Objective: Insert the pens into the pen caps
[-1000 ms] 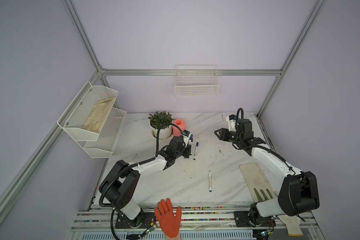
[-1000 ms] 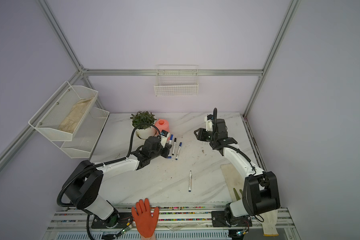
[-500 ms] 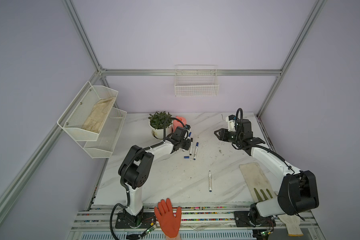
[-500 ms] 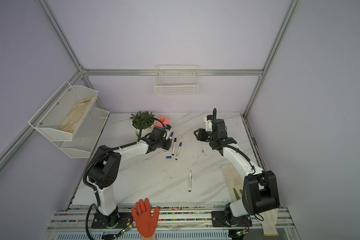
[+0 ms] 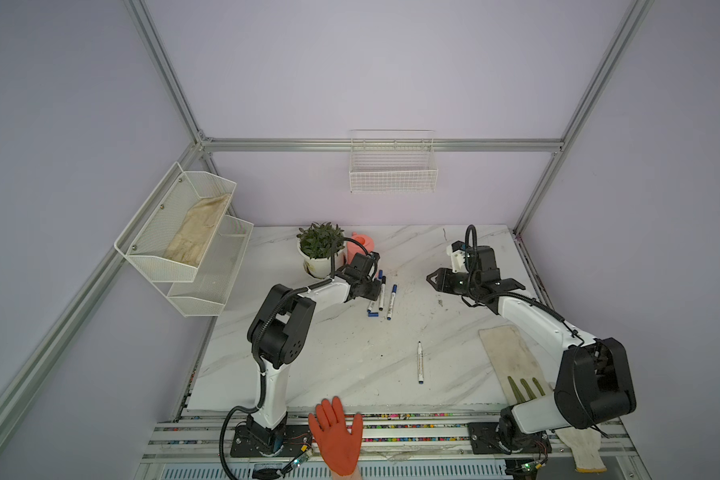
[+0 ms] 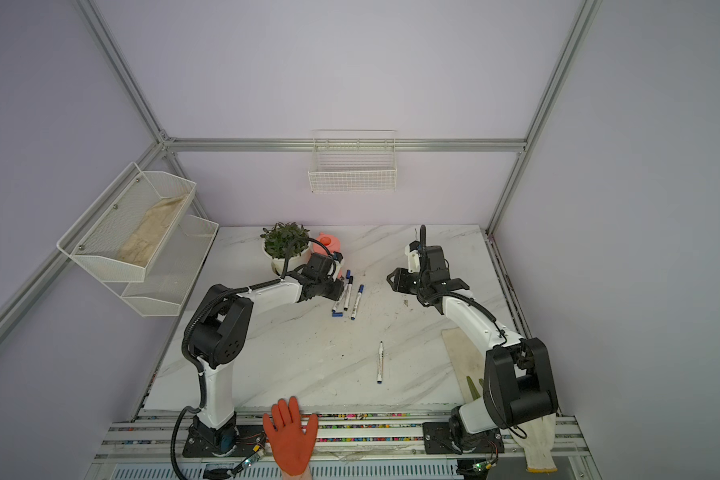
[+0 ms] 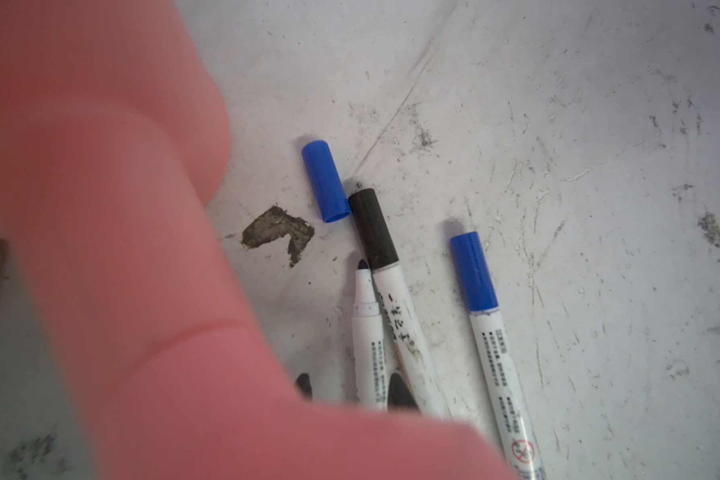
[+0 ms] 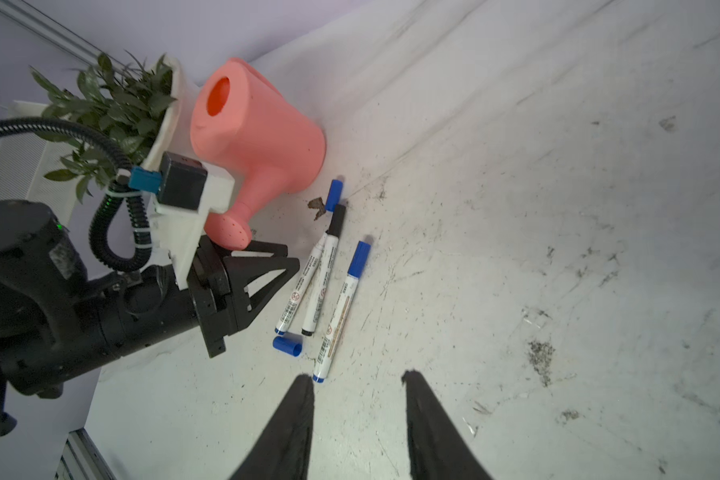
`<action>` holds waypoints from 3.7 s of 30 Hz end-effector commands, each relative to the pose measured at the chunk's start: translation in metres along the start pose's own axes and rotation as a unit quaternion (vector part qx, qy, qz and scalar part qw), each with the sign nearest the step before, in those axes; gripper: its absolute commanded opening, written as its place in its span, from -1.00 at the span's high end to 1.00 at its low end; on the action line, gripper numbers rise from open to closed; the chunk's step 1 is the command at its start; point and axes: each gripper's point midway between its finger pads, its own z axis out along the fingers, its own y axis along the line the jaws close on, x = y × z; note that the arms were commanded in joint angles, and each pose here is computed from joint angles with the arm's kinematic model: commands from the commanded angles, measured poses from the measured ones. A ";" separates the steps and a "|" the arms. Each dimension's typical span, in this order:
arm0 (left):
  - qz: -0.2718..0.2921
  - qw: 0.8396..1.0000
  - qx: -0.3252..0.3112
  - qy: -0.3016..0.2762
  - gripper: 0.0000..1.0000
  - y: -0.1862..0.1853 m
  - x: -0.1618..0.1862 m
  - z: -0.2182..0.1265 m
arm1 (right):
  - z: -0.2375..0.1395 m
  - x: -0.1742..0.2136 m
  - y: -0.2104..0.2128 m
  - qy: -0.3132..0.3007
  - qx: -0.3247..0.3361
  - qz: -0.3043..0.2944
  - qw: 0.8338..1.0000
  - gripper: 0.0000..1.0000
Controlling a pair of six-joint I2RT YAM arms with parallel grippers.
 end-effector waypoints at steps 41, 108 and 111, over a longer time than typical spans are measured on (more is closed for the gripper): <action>0.000 1.000 -0.001 0.031 0.25 -0.014 0.027 -0.021 | 0.040 0.064 0.022 0.115 0.020 -0.073 0.990 0.25; 0.015 0.998 -0.007 -0.062 1.00 -0.022 -0.002 -0.094 | 0.029 0.014 0.060 0.032 -0.033 -0.070 0.996 0.27; -0.014 0.997 0.001 -0.073 1.00 -0.028 0.002 -0.100 | 0.025 0.003 0.073 0.012 -0.061 -0.073 0.995 0.27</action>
